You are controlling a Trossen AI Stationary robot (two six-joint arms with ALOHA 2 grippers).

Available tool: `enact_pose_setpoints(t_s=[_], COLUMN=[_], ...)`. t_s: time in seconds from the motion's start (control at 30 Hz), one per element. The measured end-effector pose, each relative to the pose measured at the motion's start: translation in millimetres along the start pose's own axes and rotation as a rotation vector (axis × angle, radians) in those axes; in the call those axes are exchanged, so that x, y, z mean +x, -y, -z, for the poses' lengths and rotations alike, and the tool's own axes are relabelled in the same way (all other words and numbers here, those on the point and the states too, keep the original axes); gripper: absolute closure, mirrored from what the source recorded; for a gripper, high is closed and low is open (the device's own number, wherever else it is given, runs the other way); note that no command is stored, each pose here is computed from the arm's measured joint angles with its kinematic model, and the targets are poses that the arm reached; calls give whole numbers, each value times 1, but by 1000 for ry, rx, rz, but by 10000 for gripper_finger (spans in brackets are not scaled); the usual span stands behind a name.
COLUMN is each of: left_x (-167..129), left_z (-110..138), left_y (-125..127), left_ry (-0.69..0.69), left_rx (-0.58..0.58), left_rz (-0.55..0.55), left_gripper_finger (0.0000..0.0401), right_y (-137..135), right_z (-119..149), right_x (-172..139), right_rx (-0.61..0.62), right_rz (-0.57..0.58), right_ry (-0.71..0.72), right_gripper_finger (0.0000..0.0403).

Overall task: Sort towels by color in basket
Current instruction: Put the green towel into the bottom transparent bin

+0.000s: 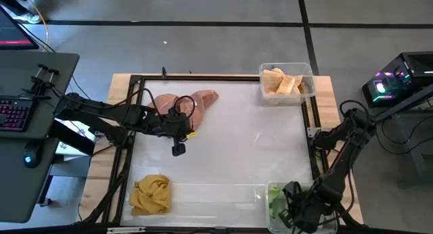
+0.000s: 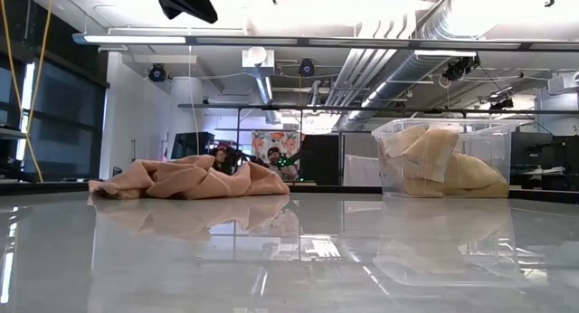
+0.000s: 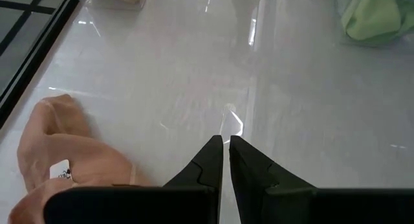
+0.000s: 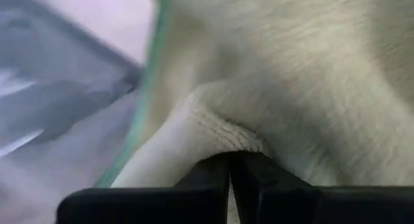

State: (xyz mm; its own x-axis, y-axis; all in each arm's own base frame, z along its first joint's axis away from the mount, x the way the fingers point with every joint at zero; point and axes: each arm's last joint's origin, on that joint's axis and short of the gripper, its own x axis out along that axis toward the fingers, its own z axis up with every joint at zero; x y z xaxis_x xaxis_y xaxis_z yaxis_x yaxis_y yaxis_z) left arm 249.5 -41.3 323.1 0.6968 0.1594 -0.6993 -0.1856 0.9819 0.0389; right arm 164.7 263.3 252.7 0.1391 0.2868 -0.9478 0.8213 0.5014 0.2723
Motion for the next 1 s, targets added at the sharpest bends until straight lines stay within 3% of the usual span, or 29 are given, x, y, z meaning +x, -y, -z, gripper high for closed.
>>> enact_pose_setpoints(t_s=[0.2,0.37,0.53,0.63,0.77,1.0], left_x=[0,0,0,0,0,0], left_z=[0,0,0,0,0,0], left_y=[0,0,0,0,0,0], left_ry=[0,0,0,0,0,1], left_rx=[0,0,0,0,0,0], left_rz=[-1,-1,-1,-1,-1,-1], left_gripper_finger=[385,385,385,385,385,385], right_y=[17,14,-4,-17,-27,-8], right_z=[-6,-3,7,17,28,20], right_x=[17,2,-36,-53,-54,-17], right_rx=[60,47,21,-76,-164,-100], right_rz=[129,137,47,-110,-302,-198], right_ry=[-43,-58,-113,-104,-29,1], right_gripper_finger=[396,396,396,396,396,396])
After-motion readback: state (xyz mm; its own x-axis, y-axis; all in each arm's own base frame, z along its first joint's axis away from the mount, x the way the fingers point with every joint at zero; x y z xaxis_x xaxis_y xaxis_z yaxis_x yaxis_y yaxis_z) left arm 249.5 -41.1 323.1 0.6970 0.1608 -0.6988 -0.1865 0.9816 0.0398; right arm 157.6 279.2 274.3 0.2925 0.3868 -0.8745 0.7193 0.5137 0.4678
